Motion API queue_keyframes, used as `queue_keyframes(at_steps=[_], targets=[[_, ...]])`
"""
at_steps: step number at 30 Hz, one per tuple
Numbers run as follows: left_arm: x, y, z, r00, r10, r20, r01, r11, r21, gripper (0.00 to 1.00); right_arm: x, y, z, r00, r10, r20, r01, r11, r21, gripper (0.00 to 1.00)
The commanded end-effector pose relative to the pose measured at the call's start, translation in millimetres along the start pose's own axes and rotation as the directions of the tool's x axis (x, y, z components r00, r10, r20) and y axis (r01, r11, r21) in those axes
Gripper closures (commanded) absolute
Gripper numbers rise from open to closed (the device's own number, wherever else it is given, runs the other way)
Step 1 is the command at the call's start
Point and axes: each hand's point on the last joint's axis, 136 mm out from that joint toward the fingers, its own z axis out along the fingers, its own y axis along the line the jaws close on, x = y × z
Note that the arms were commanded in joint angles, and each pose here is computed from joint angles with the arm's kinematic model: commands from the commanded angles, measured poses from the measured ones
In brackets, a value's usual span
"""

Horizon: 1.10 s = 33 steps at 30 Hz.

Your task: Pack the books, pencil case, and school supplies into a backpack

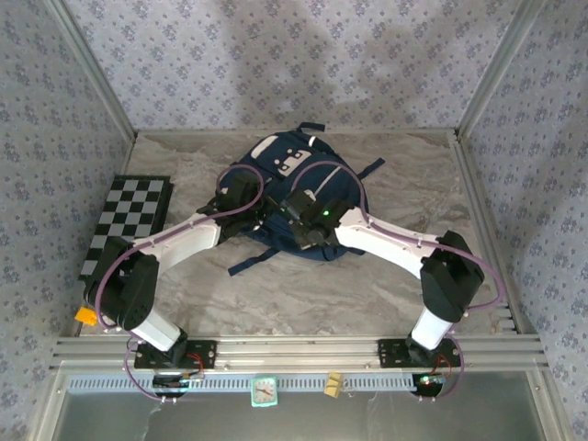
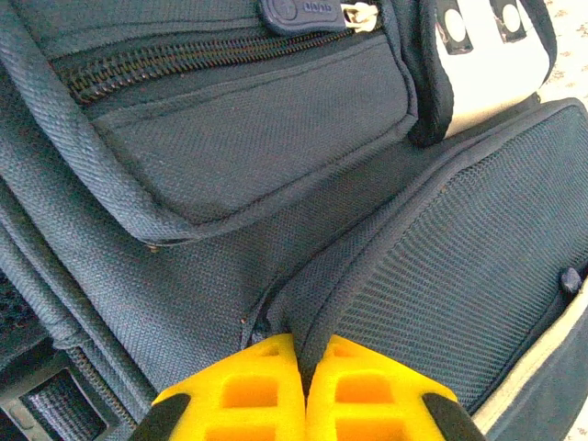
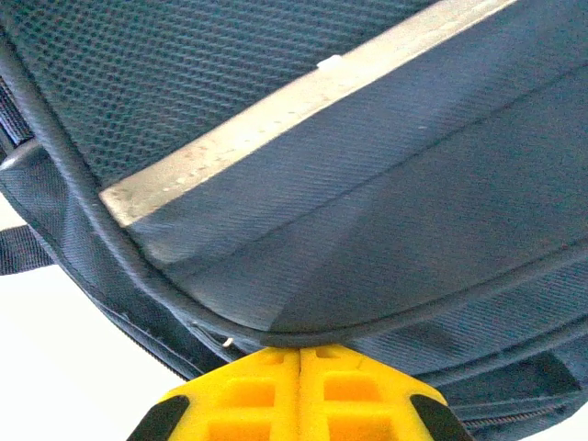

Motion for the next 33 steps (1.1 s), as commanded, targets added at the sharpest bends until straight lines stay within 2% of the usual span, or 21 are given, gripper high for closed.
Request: queue_keyframes(at_steps=[1,8,11,13,15,18,25,29,33], targets=[[-24,-4,-17,0.996,0.017,0.083,-0.016,1.000,-0.012,1.00,-1,-7,-11,0.998,0.054,0.019,-0.053,0.998,-0.031,1.00],[-38,3,-19,0.995,0.015,0.100,-0.012,0.999,-0.030,1.00,12,-34,-10,0.996,0.087,-0.004,-0.087,0.996,0.000,1.00],[-35,-5,-18,0.997,0.013,0.074,-0.013,1.000,-0.002,1.00,4,0,-12,1.000,0.009,0.028,-0.005,0.990,-0.137,0.99],[-32,-10,-17,0.998,0.002,0.061,-0.003,1.000,0.017,1.00,2,15,-11,0.999,-0.019,0.037,0.024,0.989,-0.148,0.88],[-29,-16,-19,0.999,-0.006,0.052,0.004,0.999,0.039,1.00,-2,19,-6,1.000,0.001,0.028,0.003,0.990,-0.141,0.82],[-24,-22,-20,0.999,-0.040,0.029,0.039,0.997,0.060,1.00,-7,37,5,0.999,0.016,0.050,-0.005,0.978,-0.208,0.64],[-20,-40,-25,0.997,-0.078,0.000,0.077,0.991,0.107,1.00,-26,44,16,0.992,0.029,0.121,-0.001,0.975,-0.224,0.43],[-18,-42,-26,0.991,-0.134,-0.012,0.135,0.983,0.122,1.00,-38,53,13,0.984,0.021,0.175,0.022,0.970,-0.241,0.39],[-18,-44,-29,0.982,-0.189,-0.018,0.190,0.972,0.140,1.00,-39,66,5,0.967,-0.053,0.248,0.108,0.972,-0.210,0.40]])
